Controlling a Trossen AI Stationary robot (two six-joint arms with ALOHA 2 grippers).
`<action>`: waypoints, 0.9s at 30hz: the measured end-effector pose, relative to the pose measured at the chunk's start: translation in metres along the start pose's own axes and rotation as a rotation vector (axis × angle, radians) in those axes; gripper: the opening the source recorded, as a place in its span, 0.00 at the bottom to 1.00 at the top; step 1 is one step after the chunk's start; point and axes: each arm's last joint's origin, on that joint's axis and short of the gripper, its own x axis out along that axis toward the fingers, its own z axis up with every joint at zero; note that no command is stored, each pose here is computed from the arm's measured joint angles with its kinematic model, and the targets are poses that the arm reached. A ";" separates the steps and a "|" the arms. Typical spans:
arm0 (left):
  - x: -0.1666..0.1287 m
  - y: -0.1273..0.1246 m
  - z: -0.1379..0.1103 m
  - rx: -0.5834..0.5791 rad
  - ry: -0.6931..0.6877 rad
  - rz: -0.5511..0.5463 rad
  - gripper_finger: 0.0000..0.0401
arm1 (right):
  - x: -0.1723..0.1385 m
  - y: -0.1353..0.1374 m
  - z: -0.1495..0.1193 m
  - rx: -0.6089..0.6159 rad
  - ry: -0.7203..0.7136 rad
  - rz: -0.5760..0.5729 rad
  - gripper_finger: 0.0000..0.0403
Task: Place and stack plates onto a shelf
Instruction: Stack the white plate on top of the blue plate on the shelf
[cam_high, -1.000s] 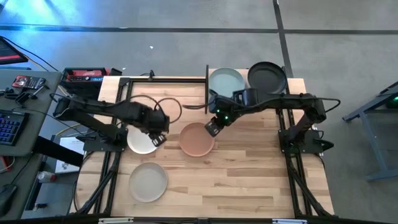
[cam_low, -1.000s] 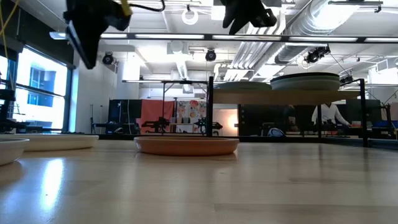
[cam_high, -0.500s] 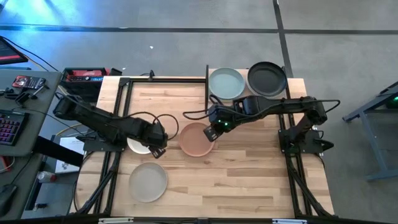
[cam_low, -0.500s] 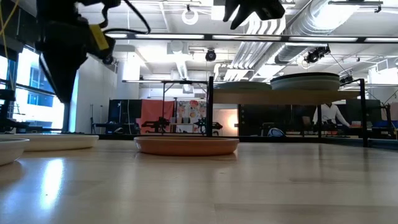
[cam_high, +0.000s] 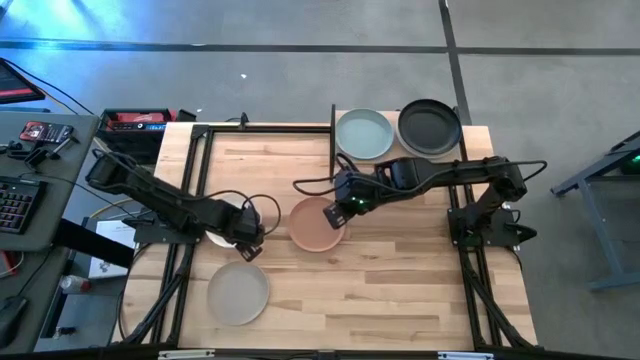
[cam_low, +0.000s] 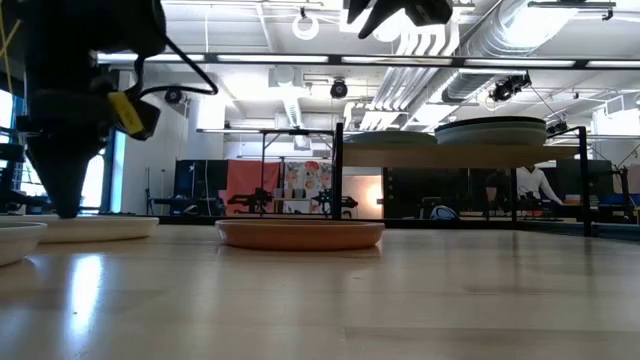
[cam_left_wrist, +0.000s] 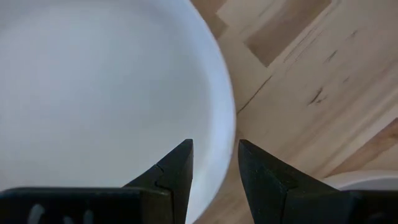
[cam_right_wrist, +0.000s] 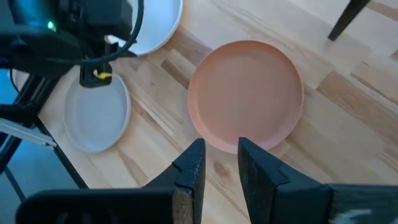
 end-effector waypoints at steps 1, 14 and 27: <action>0.001 0.000 -0.001 0.006 0.001 -0.004 0.29 | 0.000 0.000 0.000 0.001 -0.002 -0.001 0.18; 0.020 0.010 -0.014 0.030 0.021 0.014 0.28 | 0.000 0.000 0.001 0.003 -0.018 -0.009 0.18; 0.012 0.003 -0.010 0.308 0.028 -0.029 0.02 | 0.001 -0.003 0.005 0.014 -0.024 -0.015 0.18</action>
